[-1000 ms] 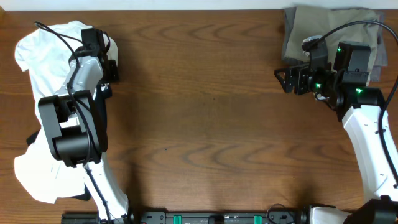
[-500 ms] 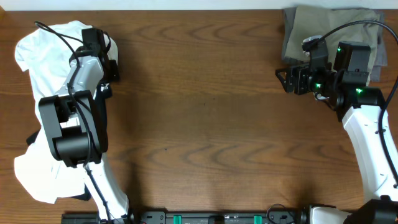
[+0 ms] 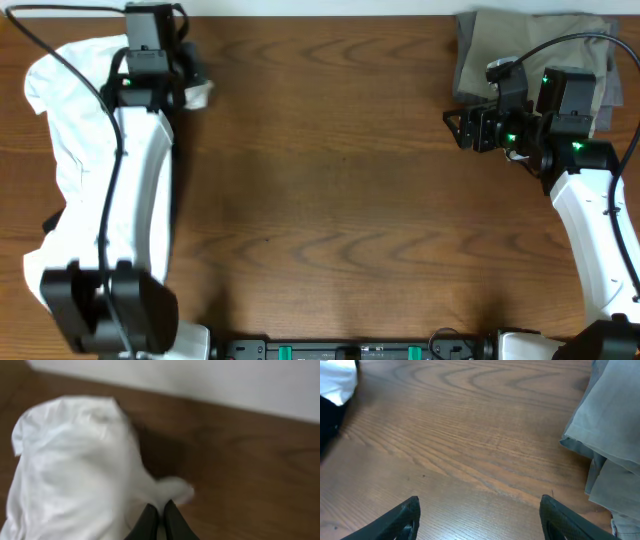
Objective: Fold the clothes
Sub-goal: 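Drag the white shirt with the left gripper rightward off the black garment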
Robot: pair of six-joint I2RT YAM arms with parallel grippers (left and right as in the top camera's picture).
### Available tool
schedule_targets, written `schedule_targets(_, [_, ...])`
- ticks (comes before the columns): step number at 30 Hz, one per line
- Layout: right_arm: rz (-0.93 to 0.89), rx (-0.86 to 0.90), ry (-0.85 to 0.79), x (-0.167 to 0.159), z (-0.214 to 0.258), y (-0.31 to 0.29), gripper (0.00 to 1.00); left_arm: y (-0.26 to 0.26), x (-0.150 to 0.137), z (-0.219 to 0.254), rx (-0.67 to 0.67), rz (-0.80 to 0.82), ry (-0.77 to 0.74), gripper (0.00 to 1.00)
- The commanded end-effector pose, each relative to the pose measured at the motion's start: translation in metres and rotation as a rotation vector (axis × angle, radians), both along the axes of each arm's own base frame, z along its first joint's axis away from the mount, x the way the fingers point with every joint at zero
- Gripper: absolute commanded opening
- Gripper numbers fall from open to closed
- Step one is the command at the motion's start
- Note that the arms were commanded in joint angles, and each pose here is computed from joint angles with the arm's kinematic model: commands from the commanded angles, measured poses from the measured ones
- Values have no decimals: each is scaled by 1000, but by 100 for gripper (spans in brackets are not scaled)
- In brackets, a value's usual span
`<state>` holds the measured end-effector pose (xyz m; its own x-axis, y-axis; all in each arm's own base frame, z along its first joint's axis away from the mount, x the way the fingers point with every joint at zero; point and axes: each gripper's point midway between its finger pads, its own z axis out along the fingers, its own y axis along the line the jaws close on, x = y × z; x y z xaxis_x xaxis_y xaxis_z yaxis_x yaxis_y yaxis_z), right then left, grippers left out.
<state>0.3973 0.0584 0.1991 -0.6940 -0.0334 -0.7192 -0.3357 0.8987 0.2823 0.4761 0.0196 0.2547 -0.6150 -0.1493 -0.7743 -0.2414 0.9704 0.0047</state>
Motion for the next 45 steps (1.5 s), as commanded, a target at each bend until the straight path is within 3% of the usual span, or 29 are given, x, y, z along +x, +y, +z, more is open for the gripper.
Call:
schedule_targets(1, [-4, 3, -16, 4, 7, -2, 74, -28, -7, 30, -25, -44, -73, 6])
schedule_targets(14, [5, 40, -4, 2, 8, 3, 78, -127, -17, 75, -79, -242, -221, 6])
schedule_targets(20, [30, 66, -7, 0, 11, 8, 79, -145, -21, 106, -163, -252, -329, 6])
schedule_targets(26, [51, 87, -8, -1, 13, 13, 80, -181, -29, 118, -242, -382, -357, 6])
schedule_targets(35, [45, 85, -16, 0, 14, 10, 81, -233, -44, 99, -289, -482, -290, 6])
schedule_targets(45, [-84, 77, -86, 9, 31, -43, 81, -298, -46, 18, -278, -565, -96, 6])
